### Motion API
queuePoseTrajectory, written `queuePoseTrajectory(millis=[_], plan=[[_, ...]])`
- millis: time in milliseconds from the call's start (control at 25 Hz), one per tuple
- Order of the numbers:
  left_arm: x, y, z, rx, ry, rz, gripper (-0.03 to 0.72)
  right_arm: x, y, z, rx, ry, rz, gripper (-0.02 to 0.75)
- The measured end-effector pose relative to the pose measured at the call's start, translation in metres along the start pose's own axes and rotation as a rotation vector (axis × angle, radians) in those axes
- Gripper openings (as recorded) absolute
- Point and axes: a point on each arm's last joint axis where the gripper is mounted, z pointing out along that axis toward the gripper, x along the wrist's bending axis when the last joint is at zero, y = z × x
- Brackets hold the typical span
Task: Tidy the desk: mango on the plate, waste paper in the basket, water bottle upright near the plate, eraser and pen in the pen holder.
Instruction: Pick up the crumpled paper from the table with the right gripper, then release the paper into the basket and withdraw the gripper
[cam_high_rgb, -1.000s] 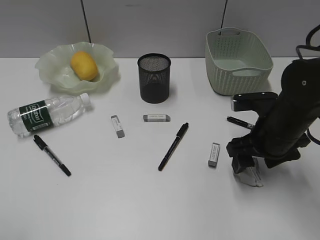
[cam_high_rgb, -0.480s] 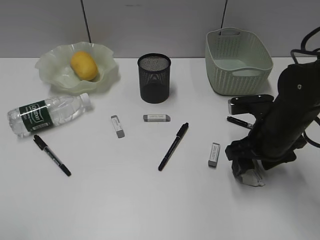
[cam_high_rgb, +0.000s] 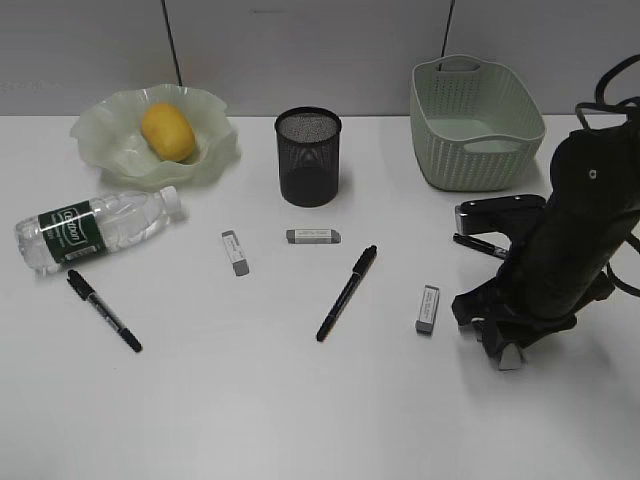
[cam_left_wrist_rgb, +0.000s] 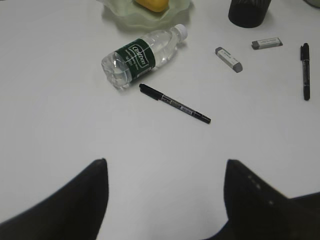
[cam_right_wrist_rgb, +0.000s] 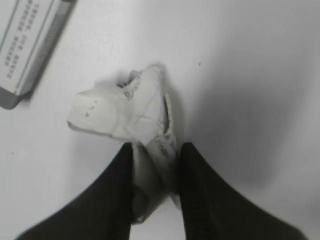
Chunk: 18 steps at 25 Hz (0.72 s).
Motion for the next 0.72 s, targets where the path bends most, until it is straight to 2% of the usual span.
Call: queuePoseTrajectory(millis=[200,480,720], plan=[[0.000,0.000,0.000,0.000,0.000,0.000,0.544,0.000,0.001,-0.005,-0.017,0.001,-0.003,0.179],[0.000,0.000,0.000,0.000,0.000,0.000,0.544,0.002,0.009,-0.032,-0.092,0.013,-0.005,0.148],[0.000,0.000,0.000,0.000,0.000,0.000,0.543,0.006,0.039,-0.067,-0.186,0.013,-0.027,0.141]])
